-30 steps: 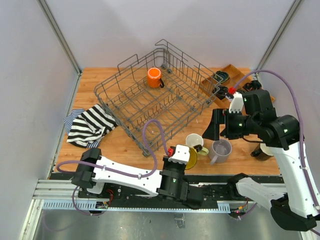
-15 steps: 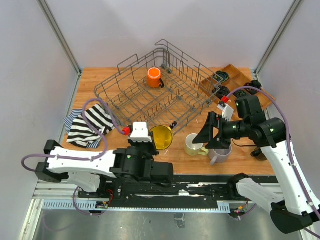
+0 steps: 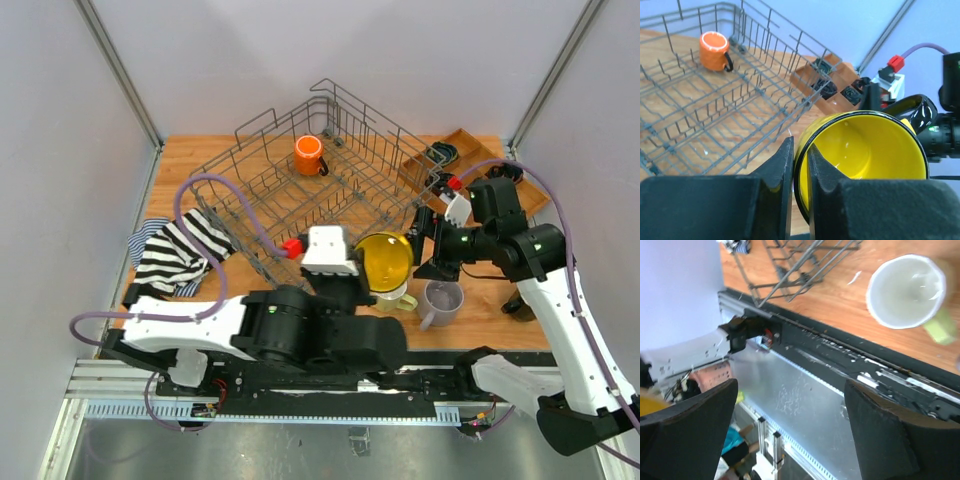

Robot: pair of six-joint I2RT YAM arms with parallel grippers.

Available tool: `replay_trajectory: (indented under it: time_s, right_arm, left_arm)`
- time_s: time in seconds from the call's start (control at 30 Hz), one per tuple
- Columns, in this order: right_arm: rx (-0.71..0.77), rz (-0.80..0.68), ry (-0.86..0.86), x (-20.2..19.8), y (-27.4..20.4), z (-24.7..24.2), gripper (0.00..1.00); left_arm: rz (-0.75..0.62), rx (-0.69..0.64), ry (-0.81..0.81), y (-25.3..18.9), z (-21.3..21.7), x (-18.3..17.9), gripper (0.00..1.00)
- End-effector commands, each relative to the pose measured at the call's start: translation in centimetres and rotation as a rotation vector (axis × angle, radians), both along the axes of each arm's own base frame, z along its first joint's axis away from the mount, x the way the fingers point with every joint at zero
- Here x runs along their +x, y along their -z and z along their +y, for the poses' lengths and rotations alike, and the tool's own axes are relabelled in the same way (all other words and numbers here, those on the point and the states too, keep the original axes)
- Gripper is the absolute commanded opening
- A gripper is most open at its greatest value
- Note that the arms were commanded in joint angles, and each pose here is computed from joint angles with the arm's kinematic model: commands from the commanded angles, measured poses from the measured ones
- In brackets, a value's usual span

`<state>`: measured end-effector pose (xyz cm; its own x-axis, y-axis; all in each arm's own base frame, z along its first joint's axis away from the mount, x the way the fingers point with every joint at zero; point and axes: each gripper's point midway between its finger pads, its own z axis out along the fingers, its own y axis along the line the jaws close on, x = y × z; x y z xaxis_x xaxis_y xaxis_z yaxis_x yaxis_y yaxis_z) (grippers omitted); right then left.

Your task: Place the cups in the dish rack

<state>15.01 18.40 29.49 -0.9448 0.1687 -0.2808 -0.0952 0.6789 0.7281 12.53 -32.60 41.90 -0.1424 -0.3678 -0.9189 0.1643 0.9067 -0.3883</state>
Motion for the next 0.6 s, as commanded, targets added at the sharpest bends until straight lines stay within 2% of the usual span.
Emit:
replay_trajectory:
  time_s: [0.0,0.17,0.33,0.37,0.43,0.47,0.57]
  right_arm:
    - [-0.107,-0.09,0.124,2.1,0.3,-2.7,0.89]
    - [-0.221,-0.103,0.246,3.2,2.0,-6.9,0.92]
    - [-0.26,-0.113,0.353,3.9,2.8,-9.9,0.94]
    - [-0.287,-0.121,0.365,4.0,2.9,-10.4,0.96]
    - [-0.328,-0.126,0.378,4.1,3.3,-11.1,0.98]
    - [-0.338,-0.118,0.377,4.2,3.5,-11.3,0.99]
    - [-0.302,-0.087,0.369,4.2,4.0,-10.9,0.99]
  left_arm:
    - [-0.162,0.038,-0.156,-5.1,-1.1,-0.1,0.01]
    - [-0.125,0.013,-0.146,-5.9,-3.6,-0.7,0.01]
    - [-0.066,-0.016,-0.065,-6.1,-4.1,-0.4,0.01]
    - [-0.094,0.039,-0.019,-6.4,-3.3,-0.3,0.01]
    - [-0.148,-0.149,0.015,-7.6,-0.6,0.1,0.01]
    - [-0.156,-0.168,0.0,-7.9,0.4,0.3,0.0]
    - [-0.28,-0.134,0.011,-10.6,1.4,0.4,0.01]
